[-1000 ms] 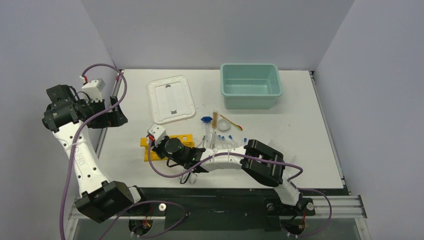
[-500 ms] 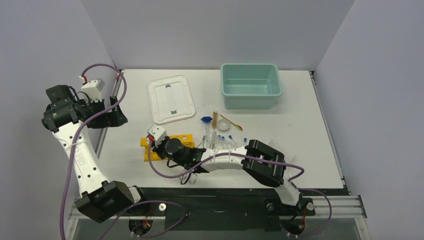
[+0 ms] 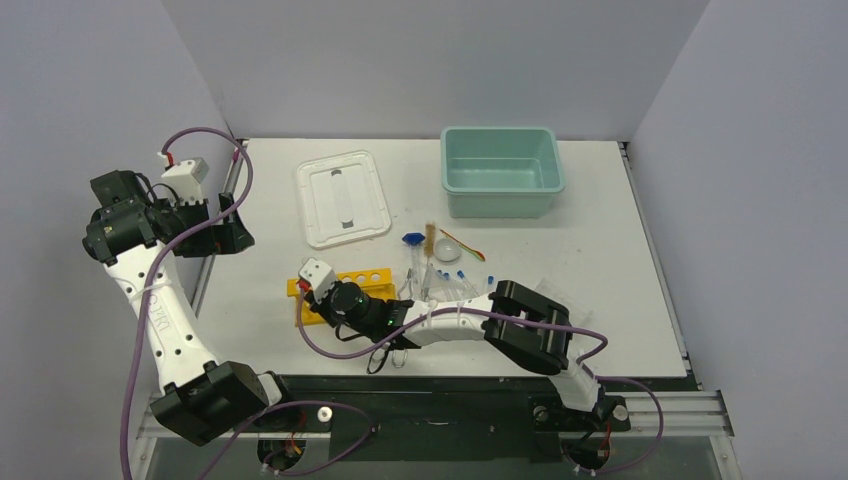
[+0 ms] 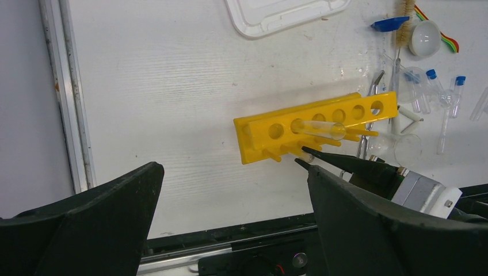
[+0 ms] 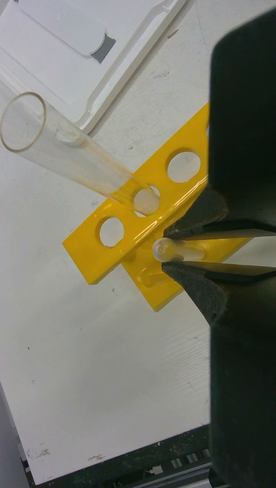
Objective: Organize the chemistry lab equipment
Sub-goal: Pick up the test tube at the center of the board.
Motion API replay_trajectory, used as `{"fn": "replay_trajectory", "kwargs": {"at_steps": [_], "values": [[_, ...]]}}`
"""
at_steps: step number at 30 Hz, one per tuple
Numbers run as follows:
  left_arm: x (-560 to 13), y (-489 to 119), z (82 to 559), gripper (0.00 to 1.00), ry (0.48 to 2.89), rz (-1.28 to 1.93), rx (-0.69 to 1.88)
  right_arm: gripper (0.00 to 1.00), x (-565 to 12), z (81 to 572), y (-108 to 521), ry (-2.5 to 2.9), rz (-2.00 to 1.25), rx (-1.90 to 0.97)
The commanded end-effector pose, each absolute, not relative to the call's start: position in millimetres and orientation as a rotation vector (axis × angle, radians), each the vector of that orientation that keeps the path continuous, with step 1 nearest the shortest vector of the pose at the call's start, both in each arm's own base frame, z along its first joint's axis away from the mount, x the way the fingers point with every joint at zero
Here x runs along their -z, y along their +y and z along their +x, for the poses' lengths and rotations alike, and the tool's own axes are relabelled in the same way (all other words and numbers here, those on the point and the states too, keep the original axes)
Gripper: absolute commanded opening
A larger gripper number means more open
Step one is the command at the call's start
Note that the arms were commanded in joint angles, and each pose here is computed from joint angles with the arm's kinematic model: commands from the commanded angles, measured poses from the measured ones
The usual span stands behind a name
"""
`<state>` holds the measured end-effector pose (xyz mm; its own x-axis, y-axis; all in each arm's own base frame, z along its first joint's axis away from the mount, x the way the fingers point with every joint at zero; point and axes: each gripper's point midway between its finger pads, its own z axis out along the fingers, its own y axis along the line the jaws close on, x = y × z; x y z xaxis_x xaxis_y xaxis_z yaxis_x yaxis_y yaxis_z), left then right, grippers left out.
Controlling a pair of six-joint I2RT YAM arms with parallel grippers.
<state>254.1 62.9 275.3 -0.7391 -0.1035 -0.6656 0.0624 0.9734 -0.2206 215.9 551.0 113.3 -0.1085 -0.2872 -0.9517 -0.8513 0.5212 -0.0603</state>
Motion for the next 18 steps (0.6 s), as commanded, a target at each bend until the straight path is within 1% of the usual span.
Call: {"fn": "replay_trajectory", "kwargs": {"at_steps": [1, 3, 4, 6, 7, 8, 9, 10, 11, 13, 18], "values": [[-278.3, 61.9, 254.8, 0.96, 2.363, -0.007, 0.307, 0.0, -127.8, 210.7, 552.7, 1.628, -0.969, -0.668], [-277.8, 62.4, 254.6, 0.97, 2.364, -0.007, 0.305, 0.0, -125.4, 210.3, 553.7, 1.629, -0.968, -0.668], [-276.9, 62.7, 254.5, 0.97, 2.367, -0.007, 0.305, 0.02, -123.9, 210.3, 554.1, 1.632, -0.969, -0.667], [-276.5, 63.6, 254.4, 0.96, 2.367, -0.008, 0.302, 0.09, -123.8, 210.4, 554.9, 1.634, -0.967, -0.67], [-276.2, 64.1, 254.3, 0.97, 2.367, -0.009, 0.302, 0.15, -125.2, 210.2, 555.1, 1.634, -0.965, -0.673], [-275.8, 64.1, 254.4, 0.97, 2.368, -0.009, 0.303, 0.18, -127.4, 209.7, 555.5, 1.633, -0.967, -0.676], [-275.7, 64.9, 254.3, 0.97, 2.369, -0.012, 0.301, 0.25, -129.3, 209.6, 555.4, 1.634, -0.967, -0.678], [-276.0, 65.0, 254.4, 0.97, 2.367, -0.011, 0.301, 0.28, -134.7, 208.9, 555.7, 1.634, -0.968, -0.683], [-276.1, 65.1, 254.2, 0.97, 2.367, -0.012, 0.301, 0.33, -138.4, 209.1, 555.5, 1.636, -0.962, -0.687], [-277.0, 65.1, 253.6, 0.97, 2.367, -0.013, 0.301, 0.39, -151.5, 210.5, 553.1, 1.642, -0.946, -0.695], [-280.7, 64.8, 251.5, 0.97, 2.362, -0.006, 0.297, 0.44, -195.3, 217.5, 528.6, 1.681, -0.886, -0.695]]}}
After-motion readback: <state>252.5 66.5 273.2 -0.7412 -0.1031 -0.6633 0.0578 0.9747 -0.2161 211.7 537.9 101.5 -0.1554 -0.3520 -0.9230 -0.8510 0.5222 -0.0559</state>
